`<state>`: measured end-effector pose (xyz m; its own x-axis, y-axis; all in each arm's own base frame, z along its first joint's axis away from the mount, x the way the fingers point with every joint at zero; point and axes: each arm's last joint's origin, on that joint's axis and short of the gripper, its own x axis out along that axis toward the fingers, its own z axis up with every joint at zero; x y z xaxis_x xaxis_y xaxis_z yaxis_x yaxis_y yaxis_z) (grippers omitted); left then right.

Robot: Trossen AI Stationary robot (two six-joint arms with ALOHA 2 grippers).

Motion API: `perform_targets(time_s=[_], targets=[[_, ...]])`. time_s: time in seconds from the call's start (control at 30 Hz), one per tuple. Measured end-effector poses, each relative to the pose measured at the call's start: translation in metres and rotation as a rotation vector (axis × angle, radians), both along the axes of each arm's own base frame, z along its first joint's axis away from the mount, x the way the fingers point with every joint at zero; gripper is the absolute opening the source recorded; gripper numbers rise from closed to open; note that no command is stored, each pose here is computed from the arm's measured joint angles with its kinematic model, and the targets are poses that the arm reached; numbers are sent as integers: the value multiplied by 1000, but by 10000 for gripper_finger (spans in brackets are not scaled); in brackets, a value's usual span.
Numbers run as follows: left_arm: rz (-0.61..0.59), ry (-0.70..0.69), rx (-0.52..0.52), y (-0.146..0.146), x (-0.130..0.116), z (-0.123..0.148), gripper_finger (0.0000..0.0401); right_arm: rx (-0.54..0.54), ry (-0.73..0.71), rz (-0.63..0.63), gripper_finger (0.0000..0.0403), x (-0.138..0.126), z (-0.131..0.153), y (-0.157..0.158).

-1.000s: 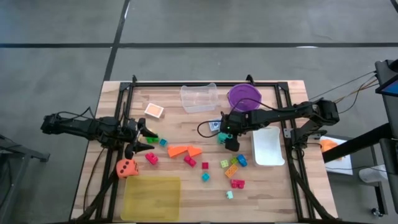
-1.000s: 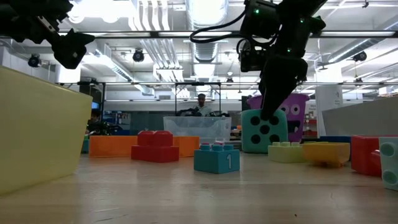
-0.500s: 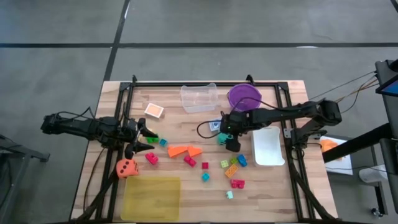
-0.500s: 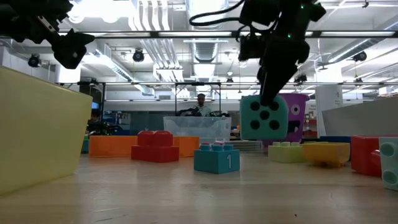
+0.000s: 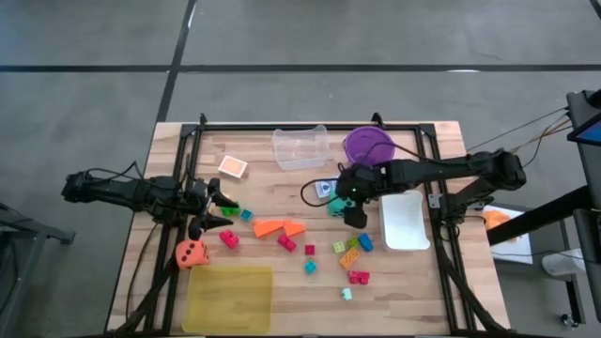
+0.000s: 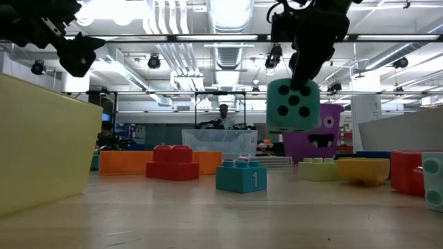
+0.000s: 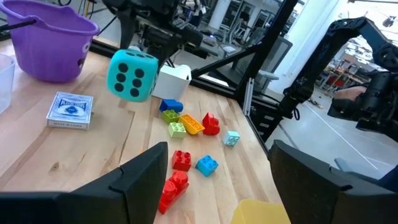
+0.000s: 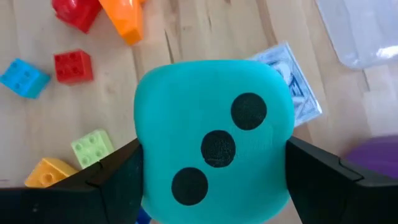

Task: Pick & Place Toys
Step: Put the light blue dice into the white bin

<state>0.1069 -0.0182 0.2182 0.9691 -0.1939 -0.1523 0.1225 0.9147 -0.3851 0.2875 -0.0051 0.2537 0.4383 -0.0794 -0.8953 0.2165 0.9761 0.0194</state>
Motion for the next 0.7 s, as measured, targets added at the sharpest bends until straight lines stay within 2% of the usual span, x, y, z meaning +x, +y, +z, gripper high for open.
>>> perform_targets(time_s=[0.4, 0.7], targets=[[0, 0, 0, 0, 0, 0, 274, 18, 50, -7, 306, -5, -10, 1], [0, 0, 0, 0, 0, 0, 274, 50, 94, -55, 305, -16, 17, 6]])
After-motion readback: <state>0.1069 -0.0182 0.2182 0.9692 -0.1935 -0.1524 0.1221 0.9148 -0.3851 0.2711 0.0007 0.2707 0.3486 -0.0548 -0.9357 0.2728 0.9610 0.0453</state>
